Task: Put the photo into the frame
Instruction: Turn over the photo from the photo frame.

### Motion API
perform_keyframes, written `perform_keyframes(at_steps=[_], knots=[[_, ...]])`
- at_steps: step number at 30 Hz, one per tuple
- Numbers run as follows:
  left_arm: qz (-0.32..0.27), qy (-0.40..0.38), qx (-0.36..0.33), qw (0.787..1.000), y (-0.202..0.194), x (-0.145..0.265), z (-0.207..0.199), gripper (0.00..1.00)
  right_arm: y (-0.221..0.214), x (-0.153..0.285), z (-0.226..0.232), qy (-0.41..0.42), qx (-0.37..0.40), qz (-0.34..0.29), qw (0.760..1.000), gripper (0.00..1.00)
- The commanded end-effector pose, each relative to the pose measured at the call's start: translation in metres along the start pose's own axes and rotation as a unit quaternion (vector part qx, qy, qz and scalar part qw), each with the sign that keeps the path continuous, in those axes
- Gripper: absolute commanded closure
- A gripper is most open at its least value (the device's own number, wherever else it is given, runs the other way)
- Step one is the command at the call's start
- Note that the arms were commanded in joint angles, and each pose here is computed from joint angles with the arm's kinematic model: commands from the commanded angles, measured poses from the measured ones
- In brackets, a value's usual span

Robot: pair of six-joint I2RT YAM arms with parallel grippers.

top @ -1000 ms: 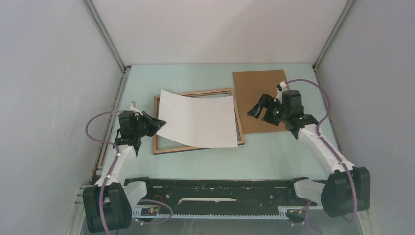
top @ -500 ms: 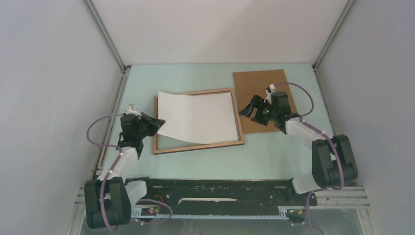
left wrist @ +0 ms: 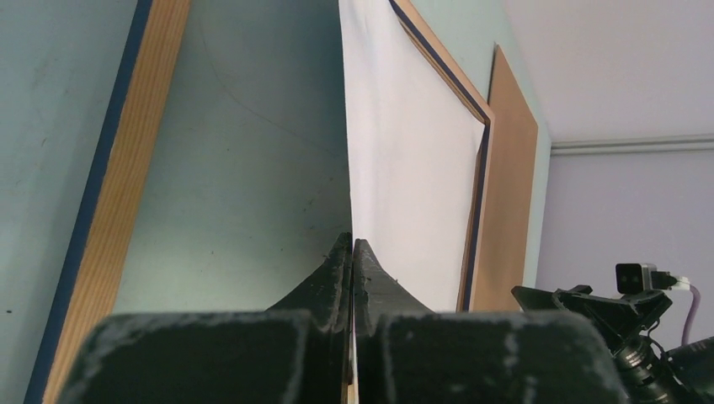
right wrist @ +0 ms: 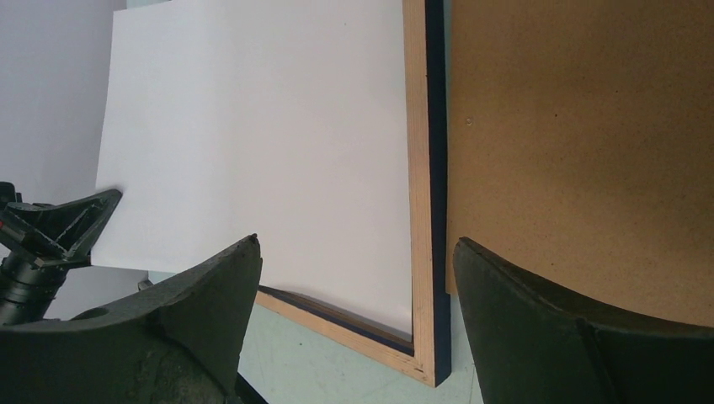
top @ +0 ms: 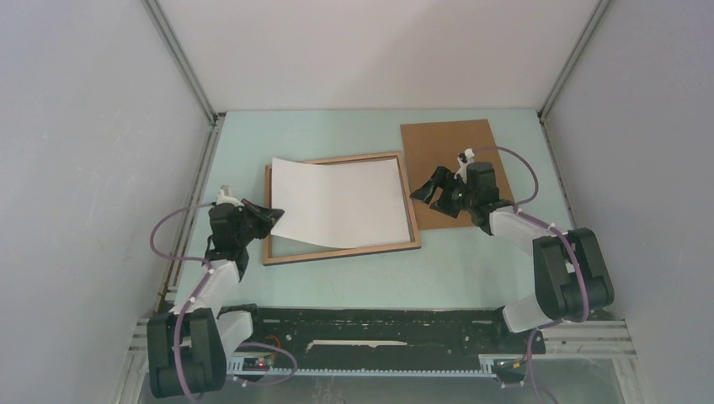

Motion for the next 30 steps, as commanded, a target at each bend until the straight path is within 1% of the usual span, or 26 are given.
perform_keyframes(at_steps=[1,7,18,22,27,29,30], knots=[[-0.019,-0.002,0.007,1.000,0.000,-0.001,0.001,1.00,0.007,0.001,0.003,0.015,0.001,-0.018,1.000,0.09],[-0.026,-0.002,0.011,1.000,-0.002,-0.002,0.002,1.00,0.005,0.002,-0.001,0.011,-0.002,-0.020,1.000,0.09],[-0.016,-0.012,0.034,0.999,-0.016,-0.008,0.000,1.00,0.005,0.001,-0.005,0.009,-0.005,-0.024,1.000,0.09],[-0.022,-0.007,0.032,0.999,-0.017,-0.007,0.002,1.00,0.005,0.001,-0.005,0.009,-0.005,-0.025,1.000,0.09],[-0.008,0.001,0.025,1.000,-0.021,-0.008,0.005,1.00,0.004,0.000,-0.007,0.010,-0.006,-0.023,1.000,0.09],[0.000,0.022,0.015,1.000,-0.021,-0.008,0.010,0.96,0.004,0.000,-0.006,0.011,-0.006,-0.021,1.000,0.10],[0.006,0.035,0.010,0.999,-0.021,-0.007,0.012,0.92,0.004,0.000,-0.007,0.012,-0.006,-0.020,1.000,0.10]])
Point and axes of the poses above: each gripper's point midway between its finger pads, its own x axis back along the fingers, its own z axis along the line the jaws close on, y = z × x, the point moved 3 cm from there along x, back along the fingers, and after that the axes turned 6 degrees about -x, right-handed, at the moved point
